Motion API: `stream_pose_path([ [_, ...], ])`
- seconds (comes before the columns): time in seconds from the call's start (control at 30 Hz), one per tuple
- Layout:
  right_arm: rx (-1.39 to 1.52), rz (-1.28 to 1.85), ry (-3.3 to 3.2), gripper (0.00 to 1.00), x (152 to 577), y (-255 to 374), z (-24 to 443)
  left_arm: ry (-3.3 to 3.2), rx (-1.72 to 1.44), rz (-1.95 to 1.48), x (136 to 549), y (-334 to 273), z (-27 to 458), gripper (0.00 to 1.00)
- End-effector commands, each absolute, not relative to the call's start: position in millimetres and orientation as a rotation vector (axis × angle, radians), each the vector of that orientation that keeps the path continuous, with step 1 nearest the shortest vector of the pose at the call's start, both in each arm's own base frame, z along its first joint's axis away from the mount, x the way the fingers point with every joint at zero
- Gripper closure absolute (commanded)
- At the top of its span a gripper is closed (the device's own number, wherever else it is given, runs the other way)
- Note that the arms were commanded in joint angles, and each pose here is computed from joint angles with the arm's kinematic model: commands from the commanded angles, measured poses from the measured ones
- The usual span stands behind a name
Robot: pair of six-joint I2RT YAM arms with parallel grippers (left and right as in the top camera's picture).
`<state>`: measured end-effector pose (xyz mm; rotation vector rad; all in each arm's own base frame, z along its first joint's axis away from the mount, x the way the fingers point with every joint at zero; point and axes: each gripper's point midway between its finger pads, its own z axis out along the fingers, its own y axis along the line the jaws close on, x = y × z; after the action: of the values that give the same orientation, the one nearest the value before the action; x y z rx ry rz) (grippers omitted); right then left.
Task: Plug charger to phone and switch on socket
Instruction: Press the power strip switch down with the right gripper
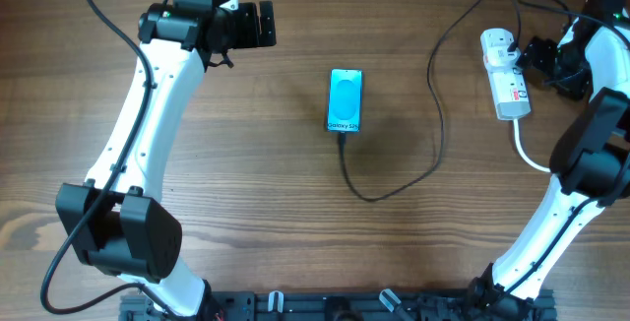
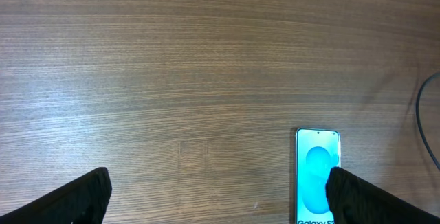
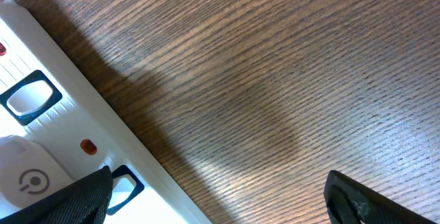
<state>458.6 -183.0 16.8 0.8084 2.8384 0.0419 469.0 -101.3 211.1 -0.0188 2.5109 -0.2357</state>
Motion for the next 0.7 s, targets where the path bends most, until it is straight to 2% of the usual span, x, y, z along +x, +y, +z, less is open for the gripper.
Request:
stream_pose_path([
  [0.0, 0.687, 0.157, 3.005, 0.0, 445, -128, -21, 2.52, -0.003, -0.207, 469, -100, 206, 0.0],
  [0.37, 0.68, 0.161, 3.019, 0.0, 445, -116, -16, 2.52, -0.003, -0.207, 469, -100, 206, 0.0],
  [0.5, 0.689, 0.166, 2.886, 0.0, 458, -117, 43, 2.52, -0.003, -0.207, 469, -100, 206, 0.0],
  [0.53, 0.672, 0.146, 2.816, 0.0, 456, -118, 85, 2.52, -0.003, -0.207, 469, -100, 206, 0.0],
  [0.67, 0.636, 0.13, 2.676, 0.0, 435, -111, 178, 2.52, -0.003, -0.207, 469, -100, 206, 0.0],
])
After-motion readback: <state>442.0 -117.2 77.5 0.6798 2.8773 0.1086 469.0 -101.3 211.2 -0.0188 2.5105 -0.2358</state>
